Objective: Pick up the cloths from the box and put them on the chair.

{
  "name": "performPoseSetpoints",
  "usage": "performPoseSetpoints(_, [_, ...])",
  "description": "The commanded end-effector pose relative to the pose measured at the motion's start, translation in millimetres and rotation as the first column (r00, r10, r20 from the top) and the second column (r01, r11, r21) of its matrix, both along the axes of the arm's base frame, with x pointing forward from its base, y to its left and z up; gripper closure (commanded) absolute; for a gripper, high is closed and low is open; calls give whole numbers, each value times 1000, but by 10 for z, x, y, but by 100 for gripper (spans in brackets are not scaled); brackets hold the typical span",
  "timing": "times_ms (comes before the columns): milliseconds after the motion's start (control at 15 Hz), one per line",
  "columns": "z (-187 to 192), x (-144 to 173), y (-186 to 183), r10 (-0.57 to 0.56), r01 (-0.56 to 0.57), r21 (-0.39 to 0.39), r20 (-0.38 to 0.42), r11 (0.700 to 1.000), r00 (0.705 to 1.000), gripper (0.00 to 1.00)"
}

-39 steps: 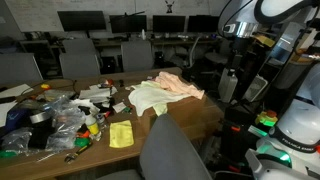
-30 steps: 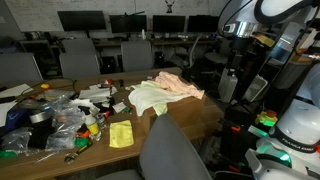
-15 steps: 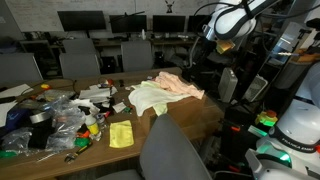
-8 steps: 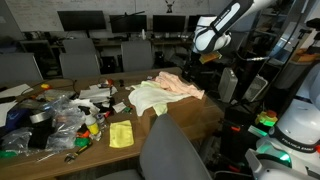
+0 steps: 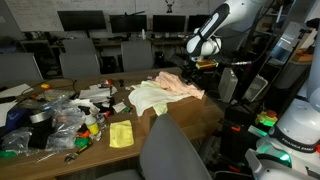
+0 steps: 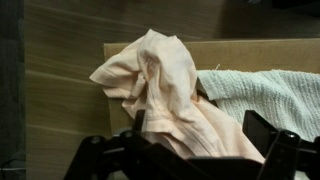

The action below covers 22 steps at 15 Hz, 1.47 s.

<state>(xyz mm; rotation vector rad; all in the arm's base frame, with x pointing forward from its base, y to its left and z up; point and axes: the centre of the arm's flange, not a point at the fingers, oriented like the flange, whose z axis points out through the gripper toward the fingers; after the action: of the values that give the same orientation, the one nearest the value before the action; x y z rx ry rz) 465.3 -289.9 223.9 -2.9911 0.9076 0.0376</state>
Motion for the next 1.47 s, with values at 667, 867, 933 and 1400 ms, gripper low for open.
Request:
performPoseSetpoints(667, [-589, 134, -339, -3, 12, 131, -68, 991, 998, 0])
performPoseSetpoints(867, [-714, 194, -282, 9, 2, 127, -80, 992, 997, 0])
performPoseSetpoints(933, [-762, 208, -288, 8, 3, 128, -87, 992, 996, 0])
performPoseSetpoints(1400, [-975, 197, -376, -9, 23, 123, -115, 992, 993, 0])
